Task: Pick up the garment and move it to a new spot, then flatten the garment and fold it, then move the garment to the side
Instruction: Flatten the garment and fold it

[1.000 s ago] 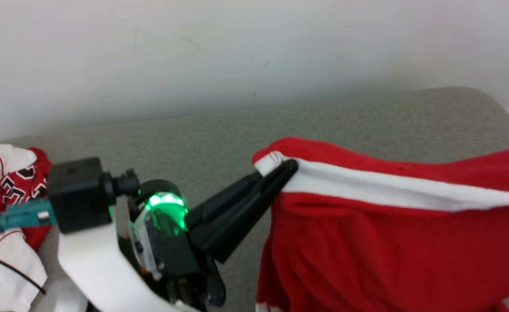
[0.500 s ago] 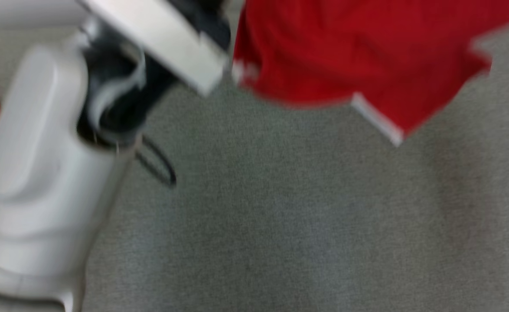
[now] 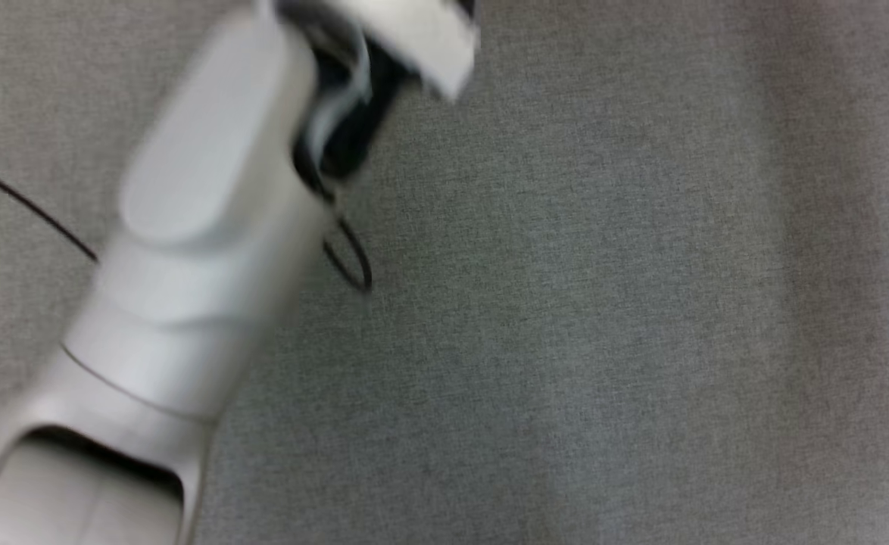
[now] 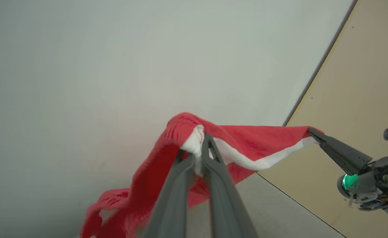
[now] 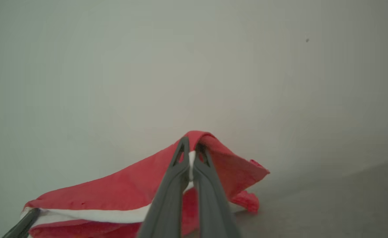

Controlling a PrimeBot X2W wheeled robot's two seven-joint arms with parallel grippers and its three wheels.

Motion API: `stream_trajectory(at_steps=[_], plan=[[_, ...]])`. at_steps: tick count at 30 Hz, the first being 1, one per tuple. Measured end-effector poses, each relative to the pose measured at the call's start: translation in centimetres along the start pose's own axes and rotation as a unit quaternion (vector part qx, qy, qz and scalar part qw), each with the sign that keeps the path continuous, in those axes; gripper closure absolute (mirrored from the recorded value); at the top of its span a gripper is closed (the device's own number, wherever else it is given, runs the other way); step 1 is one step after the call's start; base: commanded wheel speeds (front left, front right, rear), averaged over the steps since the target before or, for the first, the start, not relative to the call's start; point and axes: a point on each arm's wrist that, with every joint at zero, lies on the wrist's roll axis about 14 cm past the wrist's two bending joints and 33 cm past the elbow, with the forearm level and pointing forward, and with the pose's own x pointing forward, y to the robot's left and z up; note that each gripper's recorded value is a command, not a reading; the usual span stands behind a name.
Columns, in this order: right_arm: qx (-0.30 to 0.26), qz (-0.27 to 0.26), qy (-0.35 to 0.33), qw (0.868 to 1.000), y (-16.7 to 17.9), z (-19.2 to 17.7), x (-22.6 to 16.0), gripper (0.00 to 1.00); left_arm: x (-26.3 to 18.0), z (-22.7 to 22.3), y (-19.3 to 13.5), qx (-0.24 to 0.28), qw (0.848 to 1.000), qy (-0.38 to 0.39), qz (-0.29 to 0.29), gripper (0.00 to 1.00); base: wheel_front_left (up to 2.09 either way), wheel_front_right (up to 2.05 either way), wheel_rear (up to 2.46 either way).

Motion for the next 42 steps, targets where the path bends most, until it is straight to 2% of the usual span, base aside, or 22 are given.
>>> stream_trajectory(at_steps=[4, 6, 11, 20, 25, 28, 31, 33, 37, 39, 42], plan=[[-0.001, -0.045, 0.088, 0.995, -3.6, -5.3, -5.5, 1.00, -3.9, -4.8, -1.1, -0.045, 0.998, 0.044, 0.007, 1.00, 0.00, 0.00, 0.00], [-0.006, -0.069, 0.142, 0.987, -5.3, -7.5, -9.0, 1.00, -6.3, -6.9, -1.8, -0.069, 0.995, 0.071, 0.014, 1.00, 0.00, 0.00, 0.00], [-0.014, -0.111, 0.248, 0.962, -7.7, -10.1, -16.6, 1.00, -12.2, -9.9, -3.7, -0.113, 0.986, 0.120, 0.032, 1.00, 0.00, 0.00, 0.00], [-0.027, -0.151, 0.399, 0.904, -8.9, -11.1, -28.7, 1.00, -21.3, -11.4, -9.9, -0.179, 0.966, 0.178, 0.056, 1.00, 0.00, 0.00, 0.00], [-0.011, -0.155, 0.451, 0.879, -7.7, -10.9, -35.0, 1.00, -26.3, -11.8, -13.8, -0.209, 0.950, 0.217, 0.081, 1.00, 0.00, 0.00, 0.00], [0.001, -0.154, 0.466, 0.871, -6.8, -10.1, -37.8, 1.00, -28.2, -10.8, -15.5, -0.220, 0.946, 0.221, 0.090, 1.00, 0.00, 0.00, 0.00], [0.001, -0.155, 0.453, 0.878, -6.6, -8.6, -37.6, 1.00, -28.5, -9.6, -16.1, -0.218, 0.948, 0.215, 0.089, 1.00, 0.00, 0.00, 0.00], [0.005, -0.144, 0.438, 0.887, -6.1, -7.9, -36.2, 1.00, -28.1, -8.8, -16.1, -0.220, 0.949, 0.205, 0.091, 1.00, 0.00, 0.00, 0.00], [0.004, -0.117, 0.427, 0.897, -5.4, -7.5, -32.0, 1.00, -25.8, -6.9, -16.0, -0.243, 0.950, 0.179, 0.074, 1.00, 0.00, 0.00, 0.00], [-0.007, -0.095, 0.428, 0.899, -4.9, -7.5, -29.2, 1.00, -24.4, -5.9, -15.6, -0.266, 0.947, 0.166, 0.069, 1.00, 0.00, 0.00, 0.00], [-0.016, -0.074, 0.440, 0.895, -4.4, -8.3, -25.5, 1.00, -22.7, -4.7, -15.0, -0.294, 0.941, 0.156, 0.068, 1.00, 0.00, 0.00, 0.00]])
